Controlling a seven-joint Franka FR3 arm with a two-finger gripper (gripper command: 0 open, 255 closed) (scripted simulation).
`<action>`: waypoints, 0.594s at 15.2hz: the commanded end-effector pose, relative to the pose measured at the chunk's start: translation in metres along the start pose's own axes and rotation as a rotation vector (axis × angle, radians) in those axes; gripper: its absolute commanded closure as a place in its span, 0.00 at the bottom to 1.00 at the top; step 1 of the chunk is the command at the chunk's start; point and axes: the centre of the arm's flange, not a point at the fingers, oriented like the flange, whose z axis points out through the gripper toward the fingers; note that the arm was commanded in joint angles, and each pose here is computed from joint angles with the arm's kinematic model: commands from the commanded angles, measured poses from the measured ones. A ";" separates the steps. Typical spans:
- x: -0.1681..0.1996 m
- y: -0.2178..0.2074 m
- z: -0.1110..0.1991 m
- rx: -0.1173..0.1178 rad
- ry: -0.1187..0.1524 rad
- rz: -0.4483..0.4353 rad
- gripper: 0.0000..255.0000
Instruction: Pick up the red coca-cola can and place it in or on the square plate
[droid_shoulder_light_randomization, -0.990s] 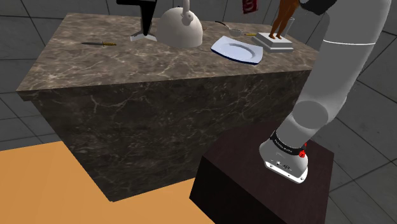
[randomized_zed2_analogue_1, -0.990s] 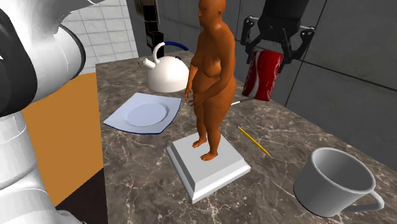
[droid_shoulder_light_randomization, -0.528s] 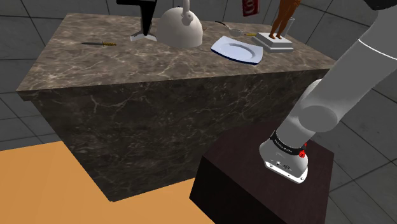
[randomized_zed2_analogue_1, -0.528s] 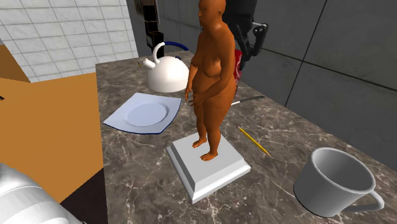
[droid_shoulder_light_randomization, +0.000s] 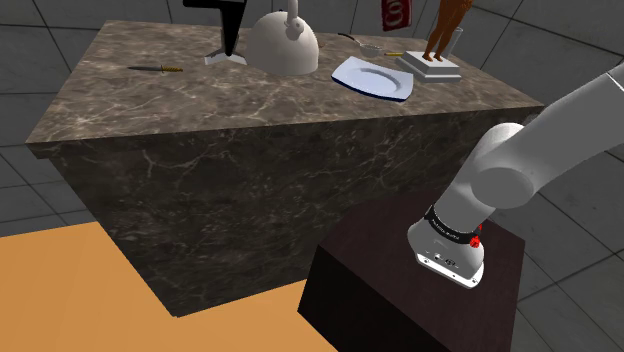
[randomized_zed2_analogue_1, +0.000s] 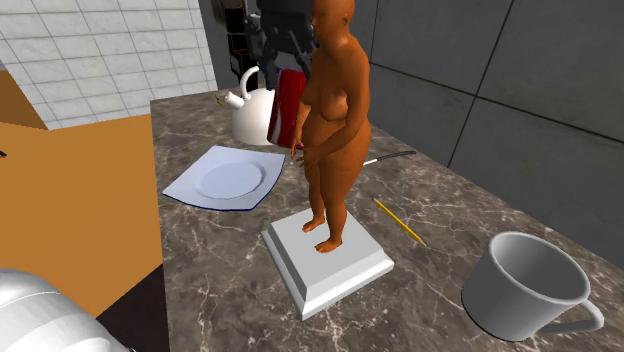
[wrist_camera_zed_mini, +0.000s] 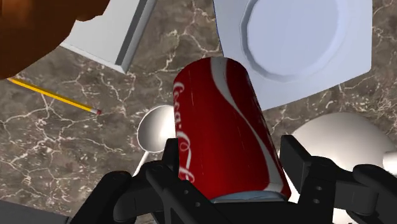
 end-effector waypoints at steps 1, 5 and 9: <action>-0.013 -0.021 -0.001 -0.001 0.001 0.002 1.00; -0.038 -0.068 -0.004 -0.001 0.001 0.002 1.00; -0.063 -0.114 -0.007 -0.001 0.001 0.002 1.00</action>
